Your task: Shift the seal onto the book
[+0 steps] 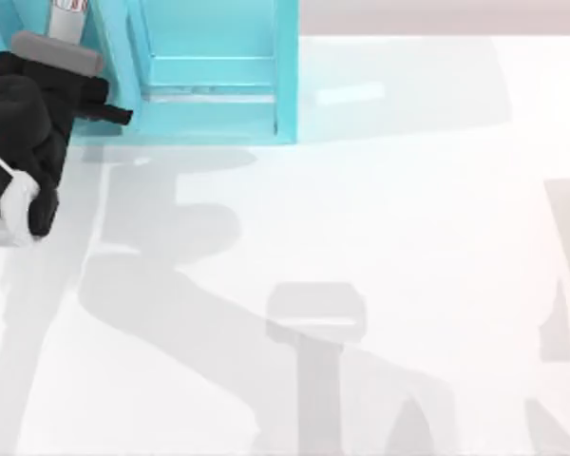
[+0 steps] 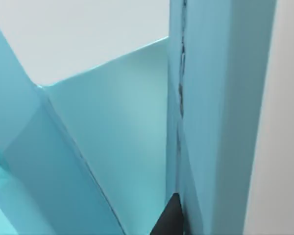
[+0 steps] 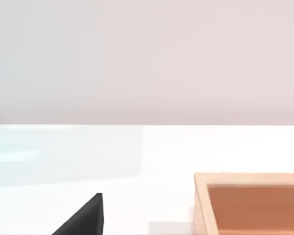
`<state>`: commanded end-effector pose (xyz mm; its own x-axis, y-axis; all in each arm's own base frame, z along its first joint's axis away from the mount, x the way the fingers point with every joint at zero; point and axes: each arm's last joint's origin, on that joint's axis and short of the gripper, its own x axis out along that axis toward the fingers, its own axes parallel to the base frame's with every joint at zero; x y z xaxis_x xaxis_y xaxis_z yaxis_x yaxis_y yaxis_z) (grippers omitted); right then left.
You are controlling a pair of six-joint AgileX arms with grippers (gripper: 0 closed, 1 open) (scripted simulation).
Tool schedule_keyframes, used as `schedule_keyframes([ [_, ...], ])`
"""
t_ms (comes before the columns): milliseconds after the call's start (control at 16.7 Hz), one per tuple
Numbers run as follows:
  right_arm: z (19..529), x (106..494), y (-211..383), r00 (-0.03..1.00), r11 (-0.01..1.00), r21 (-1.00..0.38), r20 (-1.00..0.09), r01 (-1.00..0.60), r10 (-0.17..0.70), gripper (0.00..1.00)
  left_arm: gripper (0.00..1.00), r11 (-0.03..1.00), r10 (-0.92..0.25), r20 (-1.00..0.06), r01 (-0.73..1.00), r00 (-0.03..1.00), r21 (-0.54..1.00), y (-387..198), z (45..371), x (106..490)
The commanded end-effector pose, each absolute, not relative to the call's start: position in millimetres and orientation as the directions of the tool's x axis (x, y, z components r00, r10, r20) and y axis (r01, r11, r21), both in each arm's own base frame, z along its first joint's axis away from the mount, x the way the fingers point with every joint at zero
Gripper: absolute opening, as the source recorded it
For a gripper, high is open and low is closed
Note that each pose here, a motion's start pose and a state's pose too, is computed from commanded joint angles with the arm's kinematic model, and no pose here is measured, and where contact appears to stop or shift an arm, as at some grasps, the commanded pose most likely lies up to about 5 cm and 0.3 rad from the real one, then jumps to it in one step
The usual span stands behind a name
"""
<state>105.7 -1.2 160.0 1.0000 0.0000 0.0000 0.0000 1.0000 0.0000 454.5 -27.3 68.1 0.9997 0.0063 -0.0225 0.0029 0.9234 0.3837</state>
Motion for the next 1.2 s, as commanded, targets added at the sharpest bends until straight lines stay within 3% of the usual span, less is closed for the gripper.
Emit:
schedule_keyframes([
  [540, 160, 106, -1, 1.000, 1.000, 0.000, 0.000, 0.000, 0.000, 1.00, 0.00, 0.922, 0.012, -0.026, -0.001, 1.000, 0.386, -25, 68, 454],
  [720, 160, 106, -1, 1.000, 1.000, 0.000, 0.000, 0.000, 0.000, 1.00, 0.00, 0.922, 0.004, -0.044, 0.014, 0.999, 0.387, -28, 81, 448],
  [900, 160, 106, -1, 1.000, 1.000, 0.000, 0.000, 0.000, 0.000, 1.00, 0.00, 0.921, -0.002, -0.063, 0.026, 0.998, 0.388, -30, 116, 432],
  [1200, 160, 106, -1, 1.000, 1.000, 0.000, 0.000, 0.000, 0.000, 1.00, 0.00, 0.923, 0.002, -0.035, 0.011, 0.999, 0.385, -28, 207, 373],
])
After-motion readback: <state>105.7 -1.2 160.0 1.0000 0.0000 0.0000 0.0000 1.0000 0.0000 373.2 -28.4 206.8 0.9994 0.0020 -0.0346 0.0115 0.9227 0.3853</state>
